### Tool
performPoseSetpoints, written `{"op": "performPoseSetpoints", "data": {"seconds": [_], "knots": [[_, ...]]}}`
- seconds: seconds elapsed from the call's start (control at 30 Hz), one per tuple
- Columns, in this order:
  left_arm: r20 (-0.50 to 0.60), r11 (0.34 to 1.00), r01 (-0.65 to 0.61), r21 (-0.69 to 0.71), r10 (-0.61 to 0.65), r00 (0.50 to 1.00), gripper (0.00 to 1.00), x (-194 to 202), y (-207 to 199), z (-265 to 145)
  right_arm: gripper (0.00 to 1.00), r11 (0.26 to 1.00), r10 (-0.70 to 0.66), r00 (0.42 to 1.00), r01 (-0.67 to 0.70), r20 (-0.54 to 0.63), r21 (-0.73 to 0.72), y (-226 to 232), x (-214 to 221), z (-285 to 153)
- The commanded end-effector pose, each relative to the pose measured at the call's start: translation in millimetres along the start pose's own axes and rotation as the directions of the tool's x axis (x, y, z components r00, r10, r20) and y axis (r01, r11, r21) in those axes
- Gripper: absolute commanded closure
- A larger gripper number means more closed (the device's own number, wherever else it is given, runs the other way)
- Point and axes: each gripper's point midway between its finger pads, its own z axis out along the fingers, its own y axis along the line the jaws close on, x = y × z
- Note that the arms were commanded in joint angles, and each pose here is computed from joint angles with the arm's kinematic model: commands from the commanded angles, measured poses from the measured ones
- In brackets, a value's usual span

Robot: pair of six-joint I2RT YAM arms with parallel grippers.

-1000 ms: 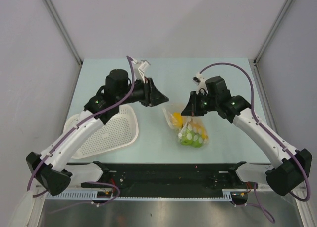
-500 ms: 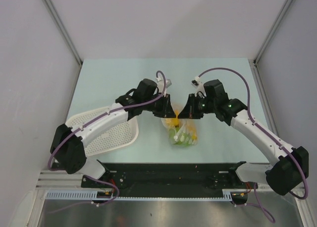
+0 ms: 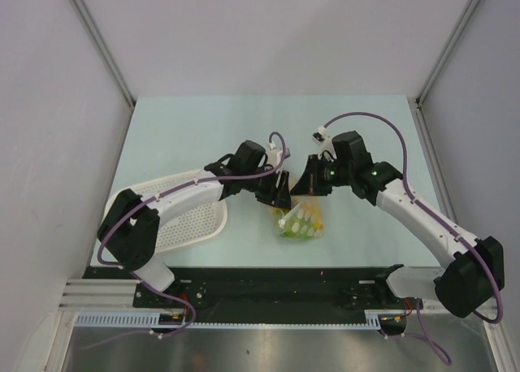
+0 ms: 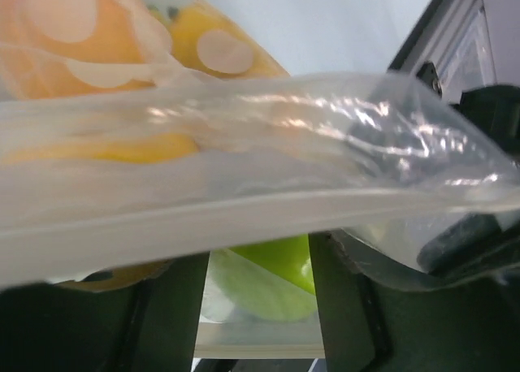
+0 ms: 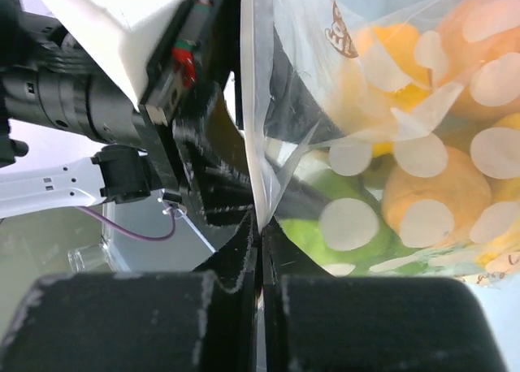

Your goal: Open the zip-top bag and remove the fake food

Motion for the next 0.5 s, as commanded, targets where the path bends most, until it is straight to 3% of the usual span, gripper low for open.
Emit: {"op": "performPoseSetpoints", "data": {"seconds": [0.0,0.3,0.47], "knots": [[-0.036,0.981,-0.109,0.161,0.116,0.993,0.4,21.3,-24.9,-9.7,1.0,0.999,-0.039,0.999,0.039,-0.003,0.003,-2.1,2.8,-1.4],[-0.073,0.968,-0.193,0.159,0.207,0.976,0.23,56.5,-18.5,-9.2,1.0,1.0,0.014,1.0,-0.014,-0.011,-0.019,-7.9,17.0,2.4],[-0.078,0.972,-0.233,0.015,0.233,0.969,0.2,65.0,1.0,2.4,1.0,0.999,0.033,0.999,-0.034,-0.015,-0.029,-7.5,22.1,3.4]]}}
